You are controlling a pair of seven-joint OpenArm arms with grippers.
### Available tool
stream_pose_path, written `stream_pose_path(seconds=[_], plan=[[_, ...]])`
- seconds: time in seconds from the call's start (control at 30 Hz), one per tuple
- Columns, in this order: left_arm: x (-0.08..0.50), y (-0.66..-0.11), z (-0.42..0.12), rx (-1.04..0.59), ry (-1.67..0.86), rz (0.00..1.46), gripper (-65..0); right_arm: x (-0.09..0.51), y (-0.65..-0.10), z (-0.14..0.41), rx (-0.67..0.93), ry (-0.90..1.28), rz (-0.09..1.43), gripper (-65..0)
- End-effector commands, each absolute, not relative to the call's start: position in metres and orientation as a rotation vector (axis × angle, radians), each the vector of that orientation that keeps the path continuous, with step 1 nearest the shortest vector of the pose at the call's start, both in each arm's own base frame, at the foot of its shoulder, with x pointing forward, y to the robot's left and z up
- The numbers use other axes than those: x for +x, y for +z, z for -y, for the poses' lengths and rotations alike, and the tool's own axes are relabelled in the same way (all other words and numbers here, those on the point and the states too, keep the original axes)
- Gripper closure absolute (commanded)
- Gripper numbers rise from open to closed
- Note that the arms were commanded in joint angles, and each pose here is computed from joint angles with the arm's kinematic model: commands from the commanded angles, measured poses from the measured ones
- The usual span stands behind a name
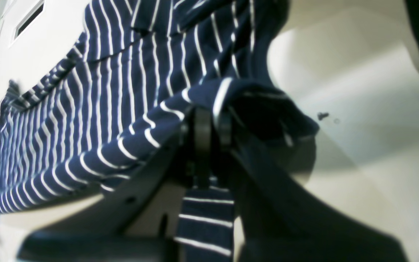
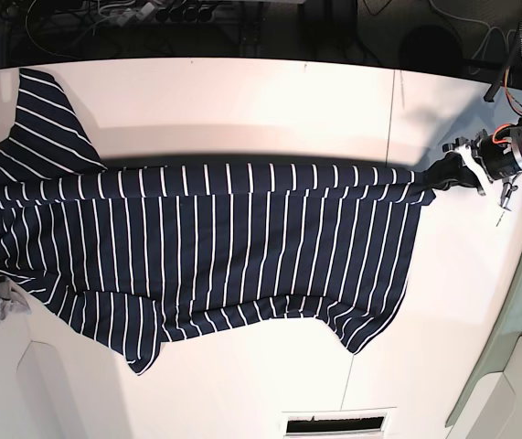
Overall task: Layout the t-shirt on the table in an organized manner, then fold the t-shirt properly
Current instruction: 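Pull the shirt edge with the left gripper, folding the body lengthwise, then grasp the shirt end with the right gripper and stretch it from the left gripper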
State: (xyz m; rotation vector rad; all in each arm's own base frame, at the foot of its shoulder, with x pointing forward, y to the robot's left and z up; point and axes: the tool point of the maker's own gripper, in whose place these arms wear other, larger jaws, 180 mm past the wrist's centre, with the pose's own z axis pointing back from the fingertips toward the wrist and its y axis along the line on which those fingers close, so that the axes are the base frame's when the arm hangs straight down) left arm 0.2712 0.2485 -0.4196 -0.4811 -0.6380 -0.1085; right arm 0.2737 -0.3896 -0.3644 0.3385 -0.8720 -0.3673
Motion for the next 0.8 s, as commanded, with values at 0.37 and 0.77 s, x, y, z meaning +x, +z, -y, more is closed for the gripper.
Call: stream_pose_path(seconds=[0.37,0.77], plan=[[0.328,-0.421,-0.27,-0.464,0.01,0.709,0.0,0.339,-0.363,0.382,0.287,-0.307,0.931,0.0],[0.326,-0.425,-0.269,-0.468,0.018,0.69,0.0,0.306,-0.379,0.364,0.396,-0.326,0.809,-31.2]])
